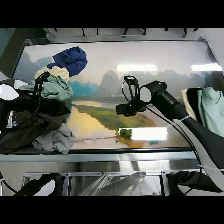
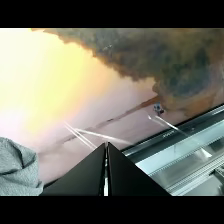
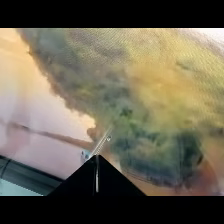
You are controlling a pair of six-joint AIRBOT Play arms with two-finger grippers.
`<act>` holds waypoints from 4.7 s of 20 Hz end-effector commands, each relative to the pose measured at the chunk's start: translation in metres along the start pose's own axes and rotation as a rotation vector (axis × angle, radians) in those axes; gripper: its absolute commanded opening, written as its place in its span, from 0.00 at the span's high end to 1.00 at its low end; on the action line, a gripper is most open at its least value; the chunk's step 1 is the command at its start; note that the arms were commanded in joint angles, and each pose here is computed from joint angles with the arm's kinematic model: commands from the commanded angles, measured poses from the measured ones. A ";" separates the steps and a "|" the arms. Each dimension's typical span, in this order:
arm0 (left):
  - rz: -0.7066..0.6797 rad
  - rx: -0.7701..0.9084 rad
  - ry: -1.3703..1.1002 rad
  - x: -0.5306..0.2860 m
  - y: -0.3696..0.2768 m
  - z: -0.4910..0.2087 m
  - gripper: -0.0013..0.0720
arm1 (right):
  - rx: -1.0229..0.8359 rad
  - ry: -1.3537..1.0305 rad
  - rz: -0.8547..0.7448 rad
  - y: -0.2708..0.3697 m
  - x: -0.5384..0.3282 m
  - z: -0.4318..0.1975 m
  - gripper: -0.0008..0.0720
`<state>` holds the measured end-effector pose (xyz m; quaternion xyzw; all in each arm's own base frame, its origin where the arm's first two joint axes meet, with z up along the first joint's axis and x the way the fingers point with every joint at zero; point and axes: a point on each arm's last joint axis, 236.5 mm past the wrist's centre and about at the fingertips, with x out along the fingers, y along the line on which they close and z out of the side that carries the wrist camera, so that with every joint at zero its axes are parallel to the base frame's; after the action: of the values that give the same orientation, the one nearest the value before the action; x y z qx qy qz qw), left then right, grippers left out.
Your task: Fold the shirts.
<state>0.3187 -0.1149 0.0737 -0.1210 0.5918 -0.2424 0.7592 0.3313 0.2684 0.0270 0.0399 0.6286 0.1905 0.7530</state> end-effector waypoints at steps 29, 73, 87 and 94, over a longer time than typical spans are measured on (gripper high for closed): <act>0.367 -0.399 0.030 0.026 0.221 -0.030 0.06 | 0.002 -0.026 0.012 0.003 0.000 0.006 0.96; 0.357 0.277 0.035 0.111 0.006 0.007 0.95 | 0.291 -0.238 -0.049 -0.177 -0.171 -0.014 0.96; -0.084 -0.178 -0.097 0.027 0.020 -0.059 0.04 | 0.285 -0.129 0.156 -0.155 -0.105 -0.017 0.03; -0.181 -0.258 -0.047 0.092 0.000 -0.036 0.08 | 0.256 -0.082 0.186 -0.138 -0.092 -0.027 0.07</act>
<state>0.2919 -0.1367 0.0076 -0.2509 0.5720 -0.2275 0.7471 0.3312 0.0962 0.0699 0.2052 0.6023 0.1647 0.7536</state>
